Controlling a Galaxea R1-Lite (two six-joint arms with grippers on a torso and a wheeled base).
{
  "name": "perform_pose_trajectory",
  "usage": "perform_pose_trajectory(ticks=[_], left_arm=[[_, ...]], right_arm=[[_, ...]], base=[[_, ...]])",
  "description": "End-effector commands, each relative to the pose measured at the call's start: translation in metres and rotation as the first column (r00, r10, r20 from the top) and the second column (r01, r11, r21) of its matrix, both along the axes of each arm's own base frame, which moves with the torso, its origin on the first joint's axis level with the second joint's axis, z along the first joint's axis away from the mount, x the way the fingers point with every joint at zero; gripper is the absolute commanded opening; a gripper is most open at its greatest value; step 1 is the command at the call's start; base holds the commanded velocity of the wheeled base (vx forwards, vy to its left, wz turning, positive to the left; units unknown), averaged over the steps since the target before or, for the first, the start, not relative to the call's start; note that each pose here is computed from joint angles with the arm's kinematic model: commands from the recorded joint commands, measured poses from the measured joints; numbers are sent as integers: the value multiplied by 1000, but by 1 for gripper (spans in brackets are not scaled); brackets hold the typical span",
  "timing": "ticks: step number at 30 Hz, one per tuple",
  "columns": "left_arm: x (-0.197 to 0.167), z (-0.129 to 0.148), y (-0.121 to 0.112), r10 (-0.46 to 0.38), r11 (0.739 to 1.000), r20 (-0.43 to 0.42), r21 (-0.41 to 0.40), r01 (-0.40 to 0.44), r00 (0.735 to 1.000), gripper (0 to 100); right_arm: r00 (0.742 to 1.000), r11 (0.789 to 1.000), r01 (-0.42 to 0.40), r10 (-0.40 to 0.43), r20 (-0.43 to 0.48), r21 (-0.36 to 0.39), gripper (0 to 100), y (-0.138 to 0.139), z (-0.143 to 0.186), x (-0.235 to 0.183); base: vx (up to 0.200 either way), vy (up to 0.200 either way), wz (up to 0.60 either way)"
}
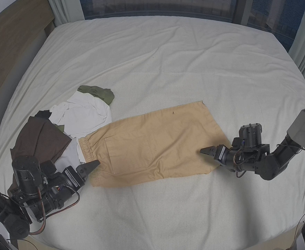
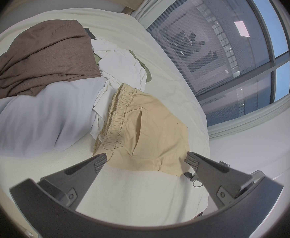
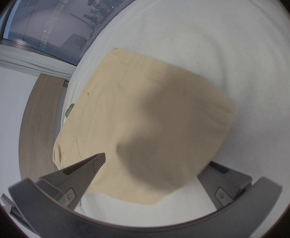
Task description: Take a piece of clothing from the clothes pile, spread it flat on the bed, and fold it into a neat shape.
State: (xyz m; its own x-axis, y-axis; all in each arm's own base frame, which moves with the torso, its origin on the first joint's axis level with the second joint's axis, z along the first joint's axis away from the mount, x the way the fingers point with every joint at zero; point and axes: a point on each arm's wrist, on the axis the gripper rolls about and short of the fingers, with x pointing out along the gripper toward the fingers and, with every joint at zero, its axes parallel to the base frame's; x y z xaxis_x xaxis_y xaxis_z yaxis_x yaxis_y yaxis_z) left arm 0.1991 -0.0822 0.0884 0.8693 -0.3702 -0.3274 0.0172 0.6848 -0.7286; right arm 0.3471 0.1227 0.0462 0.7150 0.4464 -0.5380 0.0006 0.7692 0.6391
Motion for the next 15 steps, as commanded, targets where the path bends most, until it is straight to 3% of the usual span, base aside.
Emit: perform_pose_trajectory(ticks=[1, 4, 10, 11, 15], left_arm=[[0, 1, 2, 14, 1000, 4, -1, -14, 1000, 100], [0, 0, 3, 17, 1000, 1, 1, -17, 1000, 100], [1, -1, 3, 18, 1000, -4, 3, -18, 1000, 100], [1, -2, 3, 21, 1000, -7, 5, -21, 1000, 100], [2, -5, 4, 26, 1000, -24, 12, -26, 999, 100]], right_arm=[[1000, 999, -14, 13, 18, 29, 100, 23, -12, 6], [997, 997, -3, -3, 79, 79, 100, 30, -10, 6], [989, 996, 60, -68, 130, 70, 100, 27, -27, 11], [989, 996, 63, -72, 131, 68, 0, 26, -30, 10], [988, 997, 55, -63, 138, 59, 0, 24, -31, 2]], base=[[0, 0, 0], [0, 0, 0], [0, 0, 0], [0, 0, 0], [0, 0, 0]])
